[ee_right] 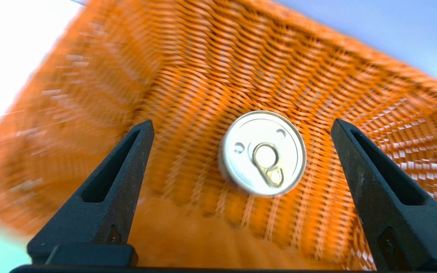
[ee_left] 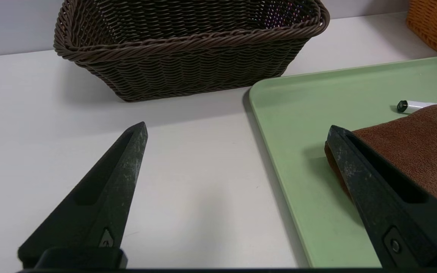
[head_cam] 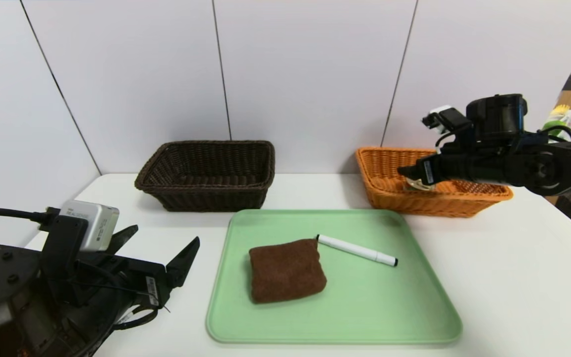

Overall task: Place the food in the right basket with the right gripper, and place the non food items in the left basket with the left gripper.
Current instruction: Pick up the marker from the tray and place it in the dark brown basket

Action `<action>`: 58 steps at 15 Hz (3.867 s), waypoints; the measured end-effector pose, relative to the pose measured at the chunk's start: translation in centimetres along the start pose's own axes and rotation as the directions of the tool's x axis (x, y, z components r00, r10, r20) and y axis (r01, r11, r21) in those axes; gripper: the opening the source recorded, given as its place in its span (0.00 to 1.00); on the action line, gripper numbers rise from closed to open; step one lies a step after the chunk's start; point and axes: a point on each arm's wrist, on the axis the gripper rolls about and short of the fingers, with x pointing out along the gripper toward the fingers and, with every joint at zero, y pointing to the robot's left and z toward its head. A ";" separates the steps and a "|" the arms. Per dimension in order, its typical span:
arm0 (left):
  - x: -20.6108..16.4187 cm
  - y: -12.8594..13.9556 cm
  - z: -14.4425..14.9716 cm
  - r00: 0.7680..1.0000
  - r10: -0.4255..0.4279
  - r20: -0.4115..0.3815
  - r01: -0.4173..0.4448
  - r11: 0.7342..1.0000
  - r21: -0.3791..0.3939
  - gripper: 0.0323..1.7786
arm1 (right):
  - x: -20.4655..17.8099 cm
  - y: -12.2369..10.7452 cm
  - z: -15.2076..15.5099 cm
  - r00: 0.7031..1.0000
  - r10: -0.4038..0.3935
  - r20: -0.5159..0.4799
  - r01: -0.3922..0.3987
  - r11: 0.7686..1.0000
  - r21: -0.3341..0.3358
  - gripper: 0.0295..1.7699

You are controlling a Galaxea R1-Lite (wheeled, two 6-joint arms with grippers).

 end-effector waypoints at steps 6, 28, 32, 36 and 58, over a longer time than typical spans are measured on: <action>0.1 0.0 0.1 1.000 -0.003 0.004 0.003 1.000 0.002 0.95 | -10.1 1.2 3.0 0.992 0.100 0.070 -0.094 0.991 -0.092 0.94; 0.1 -0.1 0.0 1.000 -0.003 -0.003 0.003 1.000 0.006 0.95 | -9.6 8.4 3.6 0.852 0.330 -0.405 -0.405 0.907 -0.113 0.96; 0.1 -0.1 -0.1 1.000 -0.004 -0.009 0.004 1.000 0.009 0.95 | -7.5 10.1 3.0 0.824 0.344 -0.451 -0.440 0.889 -0.125 0.96; 0.1 -0.1 -0.2 1.000 -0.006 -0.011 0.006 1.000 0.011 0.95 | -5.9 11.2 2.2 0.798 0.345 -0.493 -0.457 0.881 -0.122 0.96; 0.7 -0.4 -0.4 1.000 -0.011 -0.023 0.012 1.000 0.025 0.95 | -2.7 15.8 -1.7 0.675 0.289 -0.678 -0.527 0.832 -0.170 0.96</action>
